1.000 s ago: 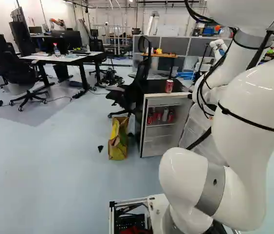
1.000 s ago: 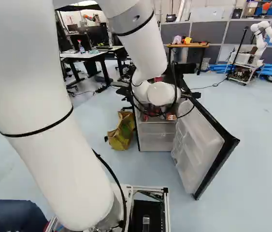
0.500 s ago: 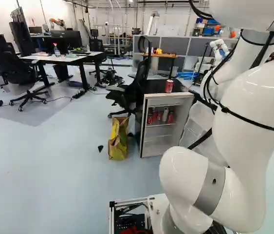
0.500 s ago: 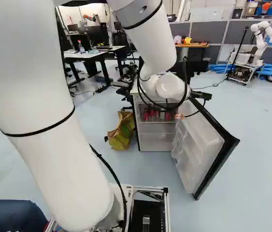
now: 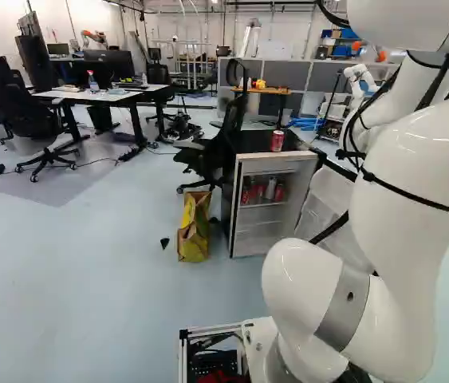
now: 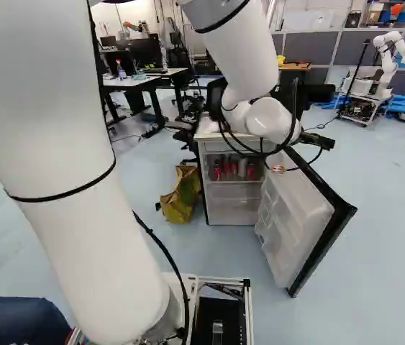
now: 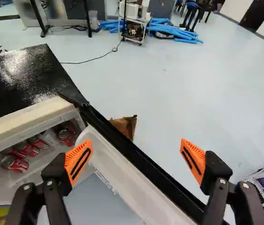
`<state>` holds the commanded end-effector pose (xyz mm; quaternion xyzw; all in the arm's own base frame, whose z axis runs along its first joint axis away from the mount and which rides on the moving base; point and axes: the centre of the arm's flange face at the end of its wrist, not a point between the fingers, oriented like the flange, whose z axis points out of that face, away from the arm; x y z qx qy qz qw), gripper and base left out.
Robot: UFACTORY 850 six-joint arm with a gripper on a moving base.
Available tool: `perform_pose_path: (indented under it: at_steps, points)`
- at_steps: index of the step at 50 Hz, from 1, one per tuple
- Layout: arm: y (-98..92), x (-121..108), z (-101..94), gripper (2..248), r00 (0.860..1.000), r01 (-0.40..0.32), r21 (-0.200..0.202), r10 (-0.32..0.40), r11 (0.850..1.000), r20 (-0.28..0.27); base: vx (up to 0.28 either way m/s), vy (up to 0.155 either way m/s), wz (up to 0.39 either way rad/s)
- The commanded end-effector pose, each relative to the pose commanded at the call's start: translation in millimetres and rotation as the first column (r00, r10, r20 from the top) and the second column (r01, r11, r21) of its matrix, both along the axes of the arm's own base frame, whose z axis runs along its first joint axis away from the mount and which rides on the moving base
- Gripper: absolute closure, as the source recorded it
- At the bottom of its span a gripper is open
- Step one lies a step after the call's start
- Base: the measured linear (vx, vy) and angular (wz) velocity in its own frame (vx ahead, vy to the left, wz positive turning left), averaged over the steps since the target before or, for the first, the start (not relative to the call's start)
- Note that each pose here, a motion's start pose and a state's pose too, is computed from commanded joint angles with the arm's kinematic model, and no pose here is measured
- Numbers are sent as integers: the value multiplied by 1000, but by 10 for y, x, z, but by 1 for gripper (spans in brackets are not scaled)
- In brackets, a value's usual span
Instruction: Grab a drink from the fridge
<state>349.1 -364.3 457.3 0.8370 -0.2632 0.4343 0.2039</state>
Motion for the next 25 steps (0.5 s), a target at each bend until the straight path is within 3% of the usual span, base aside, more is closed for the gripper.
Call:
perform_pose_path:
  at_steps: [12, 25]
  points:
    - [-188, -36, 84, 3, 997, 78, 46, -78, 996, -6, 0, 0, 0]
    - [-378, -59, 165, 3, 988, 155, 109, -154, 982, -23, 0, 0, 0]
